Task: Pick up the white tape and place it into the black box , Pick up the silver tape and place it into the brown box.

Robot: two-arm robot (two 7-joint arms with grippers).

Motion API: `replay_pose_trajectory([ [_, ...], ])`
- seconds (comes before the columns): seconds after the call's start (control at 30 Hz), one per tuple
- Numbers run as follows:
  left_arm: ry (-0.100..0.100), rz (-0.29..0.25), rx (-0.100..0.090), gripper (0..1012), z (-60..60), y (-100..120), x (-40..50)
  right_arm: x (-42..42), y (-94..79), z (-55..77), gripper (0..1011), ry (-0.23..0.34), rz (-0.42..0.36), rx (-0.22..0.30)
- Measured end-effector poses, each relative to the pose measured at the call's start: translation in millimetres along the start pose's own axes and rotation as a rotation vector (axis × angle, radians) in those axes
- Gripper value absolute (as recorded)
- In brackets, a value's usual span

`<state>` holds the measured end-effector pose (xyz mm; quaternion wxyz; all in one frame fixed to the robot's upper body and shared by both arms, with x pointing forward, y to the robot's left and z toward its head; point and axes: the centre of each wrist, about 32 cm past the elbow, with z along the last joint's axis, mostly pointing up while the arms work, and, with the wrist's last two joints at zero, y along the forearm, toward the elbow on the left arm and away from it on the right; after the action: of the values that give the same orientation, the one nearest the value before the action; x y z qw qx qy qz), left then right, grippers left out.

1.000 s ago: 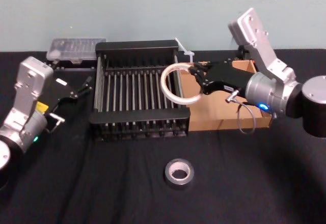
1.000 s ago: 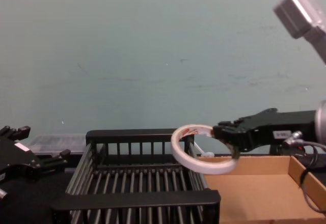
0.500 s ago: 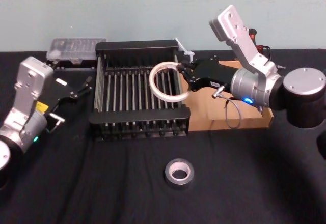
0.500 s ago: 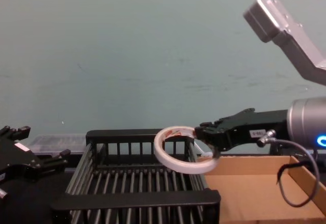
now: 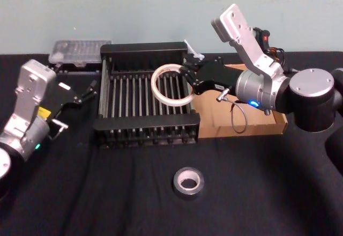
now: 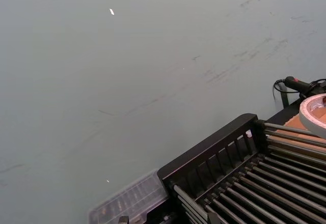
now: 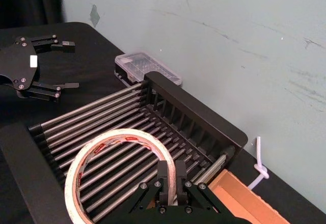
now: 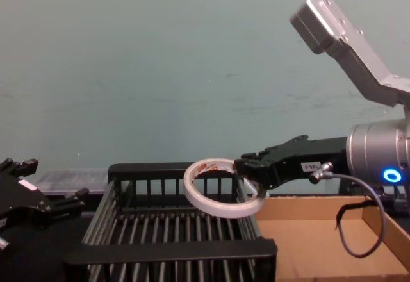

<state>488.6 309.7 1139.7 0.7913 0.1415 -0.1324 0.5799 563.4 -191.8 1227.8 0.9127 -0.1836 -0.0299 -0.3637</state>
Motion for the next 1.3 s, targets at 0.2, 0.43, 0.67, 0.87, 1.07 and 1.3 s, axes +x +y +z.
replay_pose_trajectory([
  [0.2, 0.000, 0.000, 0.000, 1001, 0.0, 0.0, 0.0, 0.1, -0.4, -0.1, 92, 0.000, -0.001, 0.000],
  [0.43, 0.000, 0.000, 0.000, 1001, 0.0, 0.0, 0.0, 0.3, -0.7, -0.2, 105, 0.000, -0.001, 0.000],
  [0.67, 0.000, 0.000, 0.000, 1001, 0.0, 0.0, 0.0, 0.4, -1.0, -0.3, 285, 0.001, -0.002, 0.000],
  [0.87, 0.000, 0.000, 0.000, 1001, 0.0, 0.0, 0.0, 0.5, -1.2, -0.3, 469, 0.001, -0.002, 0.000],
  [1.07, 0.000, 0.000, 0.000, 1001, 0.0, 0.0, 0.0, 0.5, -1.3, -0.4, 672, 0.001, -0.002, 0.000],
  [1.3, 0.000, 0.000, 0.000, 1001, 0.0, 0.0, 0.0, 0.5, -1.3, -0.4, 894, 0.002, -0.002, 0.000],
])
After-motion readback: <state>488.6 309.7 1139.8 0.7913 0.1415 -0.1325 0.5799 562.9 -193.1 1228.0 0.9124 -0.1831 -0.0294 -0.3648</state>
